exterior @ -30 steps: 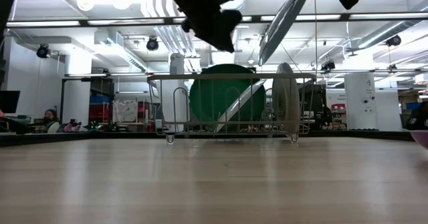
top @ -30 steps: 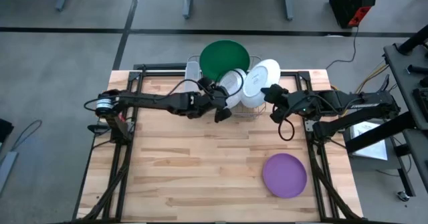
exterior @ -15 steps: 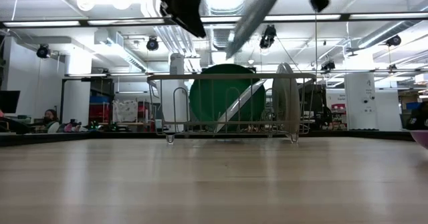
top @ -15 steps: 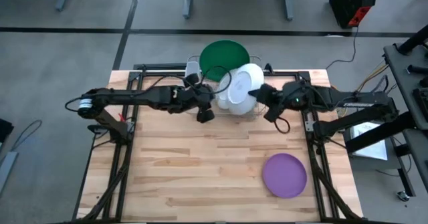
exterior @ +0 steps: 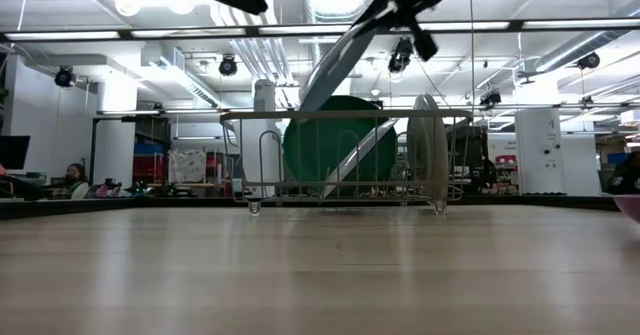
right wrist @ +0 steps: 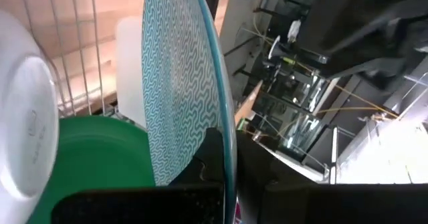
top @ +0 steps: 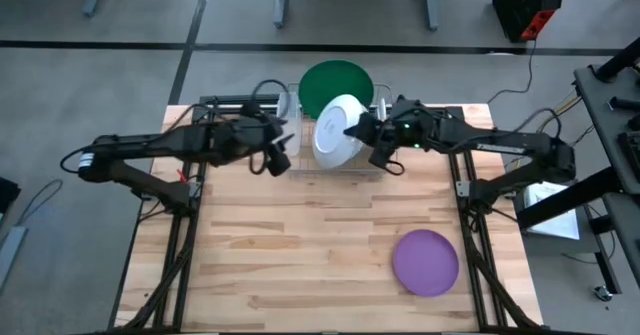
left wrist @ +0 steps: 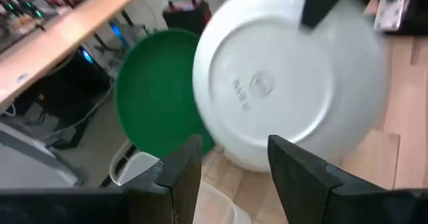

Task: Sort dishes
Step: Put the light blue plate into the dish rack

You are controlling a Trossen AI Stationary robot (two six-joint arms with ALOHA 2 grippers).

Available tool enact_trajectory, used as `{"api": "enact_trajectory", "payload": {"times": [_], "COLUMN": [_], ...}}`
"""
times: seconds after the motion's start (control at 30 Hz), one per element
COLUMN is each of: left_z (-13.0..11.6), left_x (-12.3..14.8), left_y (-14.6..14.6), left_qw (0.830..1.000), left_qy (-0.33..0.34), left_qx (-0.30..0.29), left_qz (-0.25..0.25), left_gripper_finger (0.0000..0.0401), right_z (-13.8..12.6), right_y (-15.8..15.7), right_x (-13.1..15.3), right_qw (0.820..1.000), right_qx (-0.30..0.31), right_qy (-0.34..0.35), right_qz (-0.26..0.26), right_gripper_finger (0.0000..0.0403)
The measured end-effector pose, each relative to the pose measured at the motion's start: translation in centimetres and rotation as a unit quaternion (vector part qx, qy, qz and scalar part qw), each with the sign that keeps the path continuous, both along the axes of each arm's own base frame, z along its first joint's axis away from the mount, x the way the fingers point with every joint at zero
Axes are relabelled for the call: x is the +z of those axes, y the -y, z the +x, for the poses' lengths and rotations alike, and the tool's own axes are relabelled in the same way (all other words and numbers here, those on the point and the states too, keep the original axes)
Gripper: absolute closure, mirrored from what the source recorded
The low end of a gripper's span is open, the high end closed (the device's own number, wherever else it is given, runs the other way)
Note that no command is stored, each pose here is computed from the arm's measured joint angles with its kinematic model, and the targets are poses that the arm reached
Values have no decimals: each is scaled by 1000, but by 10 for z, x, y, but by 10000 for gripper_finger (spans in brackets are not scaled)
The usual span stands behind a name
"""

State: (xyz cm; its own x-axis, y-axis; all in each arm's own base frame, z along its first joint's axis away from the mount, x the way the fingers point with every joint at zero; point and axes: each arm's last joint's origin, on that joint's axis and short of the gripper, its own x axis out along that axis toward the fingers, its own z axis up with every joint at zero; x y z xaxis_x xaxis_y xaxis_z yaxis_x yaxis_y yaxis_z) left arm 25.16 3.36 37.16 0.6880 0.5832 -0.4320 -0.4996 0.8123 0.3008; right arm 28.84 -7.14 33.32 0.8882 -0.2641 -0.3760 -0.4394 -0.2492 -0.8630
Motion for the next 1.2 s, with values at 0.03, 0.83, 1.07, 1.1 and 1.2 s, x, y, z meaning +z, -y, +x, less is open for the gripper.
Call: {"api": "enact_trajectory", "payload": {"times": [0.03,0.83,1.07,1.1,1.2], "left_z": [-4,-34,-35,-35,-35], "left_x": [1,-20,-20,-20,-20], "left_y": [0,2,2,2,2], "left_qw": [1000,999,1000,1000,1000], "left_qy": [10,17,16,15,15], "left_qx": [-1,-10,-9,-9,-9], "left_qz": [3,25,25,25,25], "left_gripper_finger": [239,239,239,239,239], "right_z": [5,76,89,89,93], "right_y": [3,32,36,36,37], "right_x": [-3,-65,-78,-78,-77], "right_qw": [1000,979,975,975,975], "right_qx": [-1,-82,-77,-77,-77], "right_qy": [0,-153,-174,-175,-173], "right_qz": [-3,-107,-116,-116,-117], "right_gripper_finger": [403,403,403,403,403]}}
